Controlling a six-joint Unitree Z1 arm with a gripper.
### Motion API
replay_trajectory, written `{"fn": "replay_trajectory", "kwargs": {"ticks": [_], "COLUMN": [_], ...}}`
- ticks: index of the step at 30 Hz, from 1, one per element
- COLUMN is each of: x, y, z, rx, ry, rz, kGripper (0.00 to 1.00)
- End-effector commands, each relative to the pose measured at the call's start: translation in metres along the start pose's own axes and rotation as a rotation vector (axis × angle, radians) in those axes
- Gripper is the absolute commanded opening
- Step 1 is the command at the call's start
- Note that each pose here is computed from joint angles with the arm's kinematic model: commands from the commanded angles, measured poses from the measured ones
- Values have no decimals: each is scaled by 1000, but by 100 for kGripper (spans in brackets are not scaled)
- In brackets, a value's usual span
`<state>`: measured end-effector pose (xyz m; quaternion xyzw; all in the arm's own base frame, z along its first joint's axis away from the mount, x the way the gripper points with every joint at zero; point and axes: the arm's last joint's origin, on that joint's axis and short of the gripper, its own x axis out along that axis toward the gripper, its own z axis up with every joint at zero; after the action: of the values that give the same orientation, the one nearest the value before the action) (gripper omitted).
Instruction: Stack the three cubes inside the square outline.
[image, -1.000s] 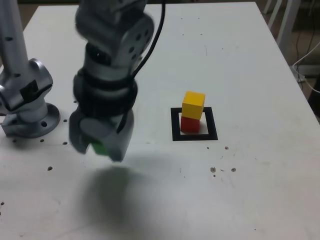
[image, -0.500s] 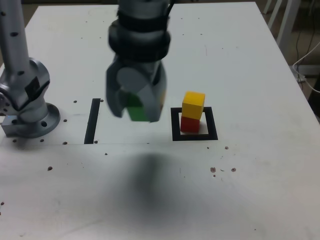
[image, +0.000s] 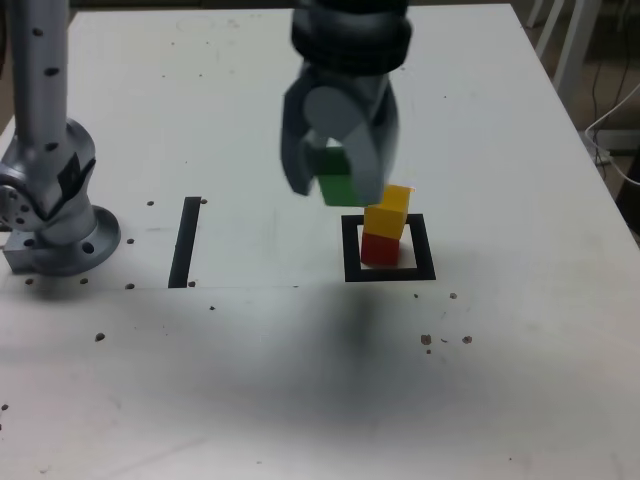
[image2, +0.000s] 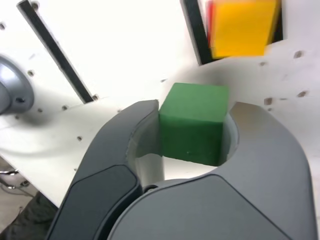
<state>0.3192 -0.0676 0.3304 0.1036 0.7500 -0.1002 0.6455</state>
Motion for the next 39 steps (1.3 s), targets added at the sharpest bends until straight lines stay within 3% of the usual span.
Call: {"fn": "replay_trajectory", "kwargs": {"ticks": [1, 10, 18, 39], "x": [0, 0, 8, 21], "y": [5, 18, 29, 35], "z": [5, 19, 26, 44], "rx": [17, 66, 73, 79], "ry": [7, 11, 36, 59], "rz": [5, 31, 47, 55], "kGripper": [30, 30, 30, 30]}}
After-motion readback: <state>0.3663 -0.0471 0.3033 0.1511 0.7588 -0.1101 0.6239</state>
